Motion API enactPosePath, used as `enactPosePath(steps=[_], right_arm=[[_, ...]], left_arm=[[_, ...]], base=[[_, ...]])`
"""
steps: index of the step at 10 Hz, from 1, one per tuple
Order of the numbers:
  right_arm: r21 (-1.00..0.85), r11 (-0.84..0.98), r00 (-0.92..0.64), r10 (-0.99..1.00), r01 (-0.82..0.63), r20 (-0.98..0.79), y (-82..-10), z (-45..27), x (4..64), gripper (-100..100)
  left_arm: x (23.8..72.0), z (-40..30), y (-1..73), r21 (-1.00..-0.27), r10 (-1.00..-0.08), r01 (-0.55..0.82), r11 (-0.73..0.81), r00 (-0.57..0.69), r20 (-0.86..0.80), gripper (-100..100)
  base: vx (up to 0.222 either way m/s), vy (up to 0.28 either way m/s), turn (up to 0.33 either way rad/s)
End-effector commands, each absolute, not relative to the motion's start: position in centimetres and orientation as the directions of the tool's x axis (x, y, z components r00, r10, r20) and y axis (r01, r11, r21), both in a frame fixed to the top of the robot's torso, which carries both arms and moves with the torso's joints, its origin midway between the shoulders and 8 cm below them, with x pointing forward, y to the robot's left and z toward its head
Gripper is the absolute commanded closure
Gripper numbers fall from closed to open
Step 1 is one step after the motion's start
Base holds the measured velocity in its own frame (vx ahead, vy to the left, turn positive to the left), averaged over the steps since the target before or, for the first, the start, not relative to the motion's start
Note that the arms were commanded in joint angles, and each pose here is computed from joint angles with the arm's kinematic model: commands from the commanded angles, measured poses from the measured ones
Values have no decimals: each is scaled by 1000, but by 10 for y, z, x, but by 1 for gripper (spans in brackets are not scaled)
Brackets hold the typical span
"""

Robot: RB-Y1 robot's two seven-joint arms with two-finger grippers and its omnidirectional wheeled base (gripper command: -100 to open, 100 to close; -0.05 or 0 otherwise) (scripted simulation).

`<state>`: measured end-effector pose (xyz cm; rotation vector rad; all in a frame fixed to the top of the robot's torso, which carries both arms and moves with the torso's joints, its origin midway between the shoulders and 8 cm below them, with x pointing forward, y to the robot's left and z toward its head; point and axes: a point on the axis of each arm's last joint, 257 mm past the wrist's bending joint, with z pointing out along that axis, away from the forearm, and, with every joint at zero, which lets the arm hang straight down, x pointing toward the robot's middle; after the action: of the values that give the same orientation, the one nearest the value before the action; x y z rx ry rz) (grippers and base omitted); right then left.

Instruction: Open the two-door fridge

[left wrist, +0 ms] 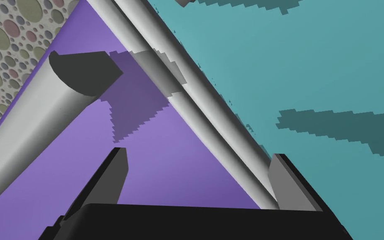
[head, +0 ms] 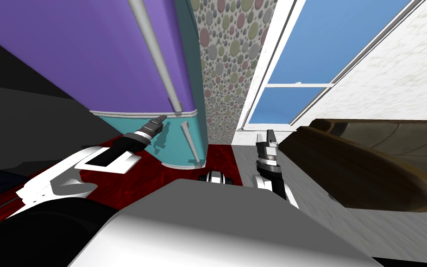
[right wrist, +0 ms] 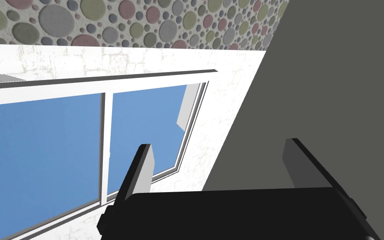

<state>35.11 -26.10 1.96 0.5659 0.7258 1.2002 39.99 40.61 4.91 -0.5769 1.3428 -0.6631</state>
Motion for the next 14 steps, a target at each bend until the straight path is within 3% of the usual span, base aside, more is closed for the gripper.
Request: enactPosePath(steps=[1,9,12,13,14], right_arm=[[732,275,190,961,-623,-199,-261,20,351,0],[732,275,190,961,-623,-200,-261,20,351,0],[732,275,190,961,-623,-199,-261,20,351,0],[732,275,190,961,-623,-199,-261,20,351,0],[732,275,190,961,-623,-199,-261,20,351,0]], left_arm=[[404,64,412,-686,-688,63,725,100,-719,-100],[404,105,368,-588,-593,84,805,63,-803,-100],[401,105,368,-590,-594,75,804,62,-802,-100],[401,105,368,-590,-594,74,804,62,-802,100],[411,111,370,-574,-581,103,813,79,-810,100]], base=[[47,-67,-7],[32,-35,4],[6,-3,-5],[0,-7,-6],[-185,127,-279]])
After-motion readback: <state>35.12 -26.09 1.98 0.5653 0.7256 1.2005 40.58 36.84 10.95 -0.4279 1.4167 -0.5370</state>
